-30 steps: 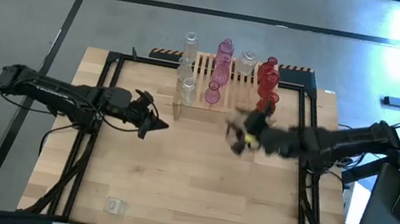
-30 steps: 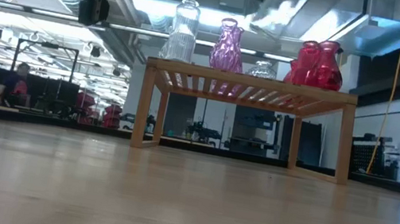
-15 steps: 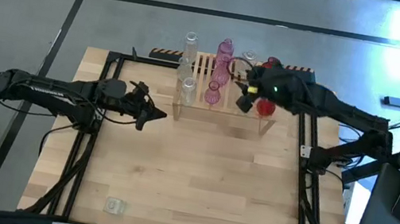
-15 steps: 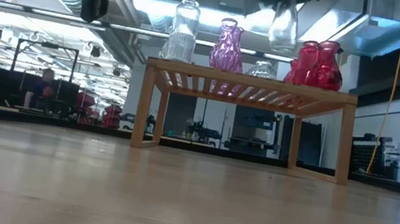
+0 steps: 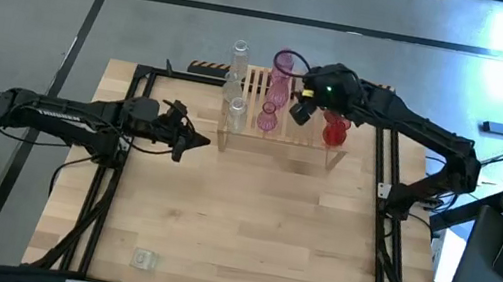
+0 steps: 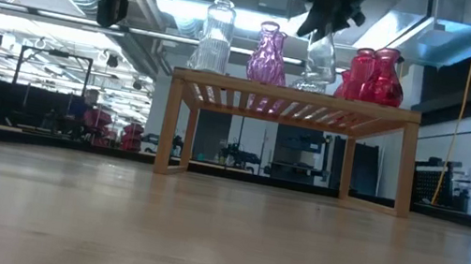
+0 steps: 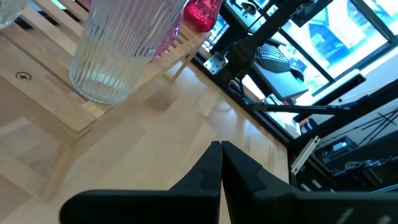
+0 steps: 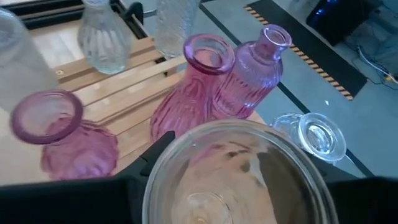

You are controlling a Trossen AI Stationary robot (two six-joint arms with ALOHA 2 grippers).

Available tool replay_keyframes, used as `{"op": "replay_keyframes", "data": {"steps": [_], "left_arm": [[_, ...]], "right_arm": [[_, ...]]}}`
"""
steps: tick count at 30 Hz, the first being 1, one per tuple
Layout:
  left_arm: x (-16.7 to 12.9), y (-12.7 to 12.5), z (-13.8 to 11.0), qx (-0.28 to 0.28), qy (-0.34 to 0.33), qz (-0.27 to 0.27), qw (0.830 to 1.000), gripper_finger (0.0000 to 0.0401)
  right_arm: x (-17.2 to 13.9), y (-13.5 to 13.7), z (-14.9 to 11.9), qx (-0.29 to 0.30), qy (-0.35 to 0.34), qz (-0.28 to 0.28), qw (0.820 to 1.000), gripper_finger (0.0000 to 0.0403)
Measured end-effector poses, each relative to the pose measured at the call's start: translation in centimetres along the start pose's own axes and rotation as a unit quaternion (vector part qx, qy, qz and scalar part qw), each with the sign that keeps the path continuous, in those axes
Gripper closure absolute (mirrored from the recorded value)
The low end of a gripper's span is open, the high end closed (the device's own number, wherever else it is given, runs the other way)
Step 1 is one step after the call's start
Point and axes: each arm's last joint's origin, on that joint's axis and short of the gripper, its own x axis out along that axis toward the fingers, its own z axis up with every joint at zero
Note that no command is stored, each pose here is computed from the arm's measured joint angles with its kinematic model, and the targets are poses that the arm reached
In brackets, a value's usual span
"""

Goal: Sort vases onto shelf
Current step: Put the transparent vase on the shelf aligned with the other transparent vase

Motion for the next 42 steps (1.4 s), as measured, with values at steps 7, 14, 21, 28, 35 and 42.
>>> {"op": "replay_keyframes", "data": {"steps": [7,14,21,28,35,42], "left_arm": [[0.0,0.0,0.0,0.002,-0.001,0.002,1.000,0.0401],[0.0,0.0,0.0,0.011,-0.001,0.003,1.000,0.0401],[0.0,0.0,0.0,0.016,0.000,0.004,1.000,0.0401],[0.0,0.2,0.1,0.018,-0.003,0.008,1.000,0.0401],[0.0,0.3,0.2,0.016,-0.004,0.010,1.000,0.0401],[0.0,0.3,0.2,0.014,-0.004,0.010,1.000,0.0401]], "right_arm": [[1.8,-0.1,-0.6,0.032,0.001,-0.026,0.999,0.0235],[3.3,-0.1,-1.7,0.067,-0.001,-0.048,0.997,0.0235],[3.9,0.1,-2.0,0.072,-0.015,-0.063,0.995,0.0235],[4.0,-0.2,-2.2,0.072,-0.012,-0.091,0.993,0.0222],[4.3,-0.9,-2.3,0.077,-0.007,-0.097,0.992,0.0229],[4.2,-0.9,-1.8,0.066,-0.030,-0.097,0.993,0.0225]]}}
